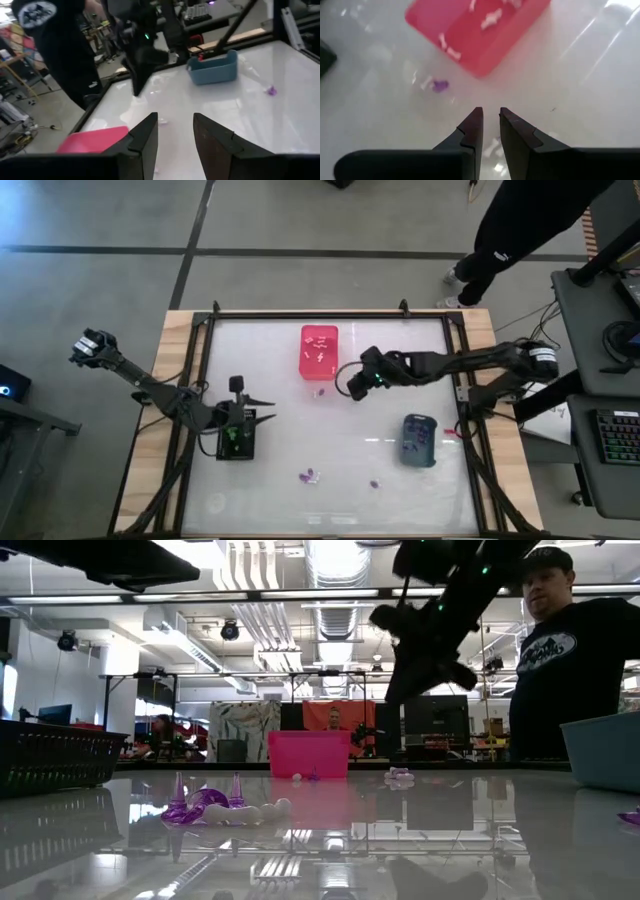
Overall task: Sort Halloween decoration
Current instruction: Put the witch hat toy into the blue bin
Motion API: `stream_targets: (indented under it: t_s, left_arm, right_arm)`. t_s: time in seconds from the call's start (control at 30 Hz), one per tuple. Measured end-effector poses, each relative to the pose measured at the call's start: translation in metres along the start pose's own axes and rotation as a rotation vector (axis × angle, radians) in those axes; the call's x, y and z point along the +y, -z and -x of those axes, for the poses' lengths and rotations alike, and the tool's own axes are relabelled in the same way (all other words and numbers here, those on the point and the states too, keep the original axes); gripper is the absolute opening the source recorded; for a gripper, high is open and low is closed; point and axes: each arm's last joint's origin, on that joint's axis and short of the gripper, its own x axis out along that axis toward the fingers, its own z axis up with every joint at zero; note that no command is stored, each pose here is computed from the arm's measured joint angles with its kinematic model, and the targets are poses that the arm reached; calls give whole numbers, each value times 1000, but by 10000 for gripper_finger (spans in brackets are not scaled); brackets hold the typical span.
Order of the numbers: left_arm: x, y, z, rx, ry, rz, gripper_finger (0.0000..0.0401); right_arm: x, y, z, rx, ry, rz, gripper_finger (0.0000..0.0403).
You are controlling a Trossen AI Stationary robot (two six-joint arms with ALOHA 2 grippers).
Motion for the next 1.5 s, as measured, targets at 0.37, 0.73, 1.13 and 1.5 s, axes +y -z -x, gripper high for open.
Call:
stream_targets:
  t_s: [0.37,0.73,1.13,1.5]
  left_arm:
    - [12,-7,6,-38,-108,72,107]
    - [13,-6,6,-30,-142,74,107]
    - [9,-3,2,-11,-139,65,107]
    - [9,-3,2,-11,-139,75,107]
  right_arm:
    - [2,-7,-19,192,-71,16,54]
    - [-2,3,-47,270,150,-18,86]
    - [6,1,-69,309,186,2,106]
    - [3,3,-66,335,242,-20,87]
